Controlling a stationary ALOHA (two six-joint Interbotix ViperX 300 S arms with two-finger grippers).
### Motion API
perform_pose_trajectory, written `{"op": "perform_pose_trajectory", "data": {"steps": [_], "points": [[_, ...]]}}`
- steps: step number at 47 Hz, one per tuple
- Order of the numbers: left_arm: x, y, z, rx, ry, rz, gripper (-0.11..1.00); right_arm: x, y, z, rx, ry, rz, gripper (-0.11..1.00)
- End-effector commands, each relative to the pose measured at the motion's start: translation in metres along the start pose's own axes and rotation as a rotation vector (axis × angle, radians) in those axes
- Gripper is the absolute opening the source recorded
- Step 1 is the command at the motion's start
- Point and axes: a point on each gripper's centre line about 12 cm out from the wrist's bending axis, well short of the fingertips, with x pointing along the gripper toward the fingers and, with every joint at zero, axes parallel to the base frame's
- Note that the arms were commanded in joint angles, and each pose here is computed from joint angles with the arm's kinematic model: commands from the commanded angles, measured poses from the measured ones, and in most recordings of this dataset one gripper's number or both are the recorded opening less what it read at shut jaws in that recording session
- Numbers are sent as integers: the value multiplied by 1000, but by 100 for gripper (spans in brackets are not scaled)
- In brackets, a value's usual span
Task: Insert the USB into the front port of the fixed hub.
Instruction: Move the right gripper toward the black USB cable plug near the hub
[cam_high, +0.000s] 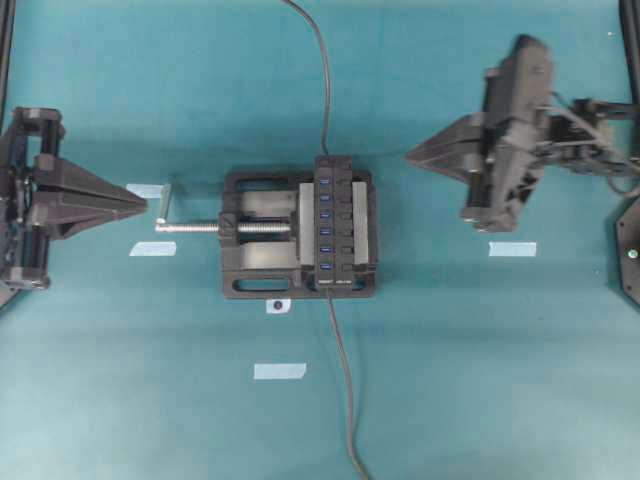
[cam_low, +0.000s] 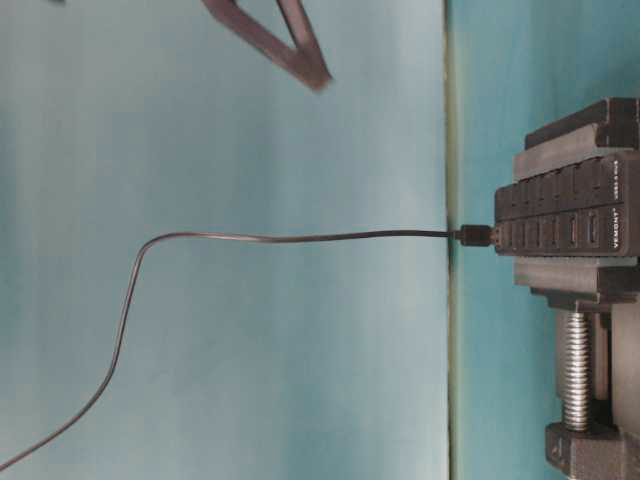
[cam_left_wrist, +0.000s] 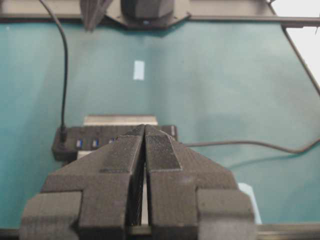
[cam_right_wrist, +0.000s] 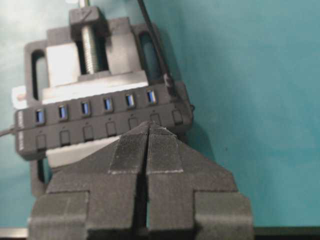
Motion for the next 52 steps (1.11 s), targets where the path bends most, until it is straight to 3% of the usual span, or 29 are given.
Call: {"op": "perform_pose_trajectory", "data": {"steps": [1,8,36,52], "points": [[-1,0,8,3,-8,2,0,7,-1,16,-18,-26,-4,-6],[-6,0,5,3,31,2,0,22,-2,19,-24,-11,-6,-6],[-14,0,7,3,14,0,0,57,-18,6,-3,74,-40,-6],[-14,0,7,3,14,0,0,71,-19,7,-5,51,-43,-6]]}}
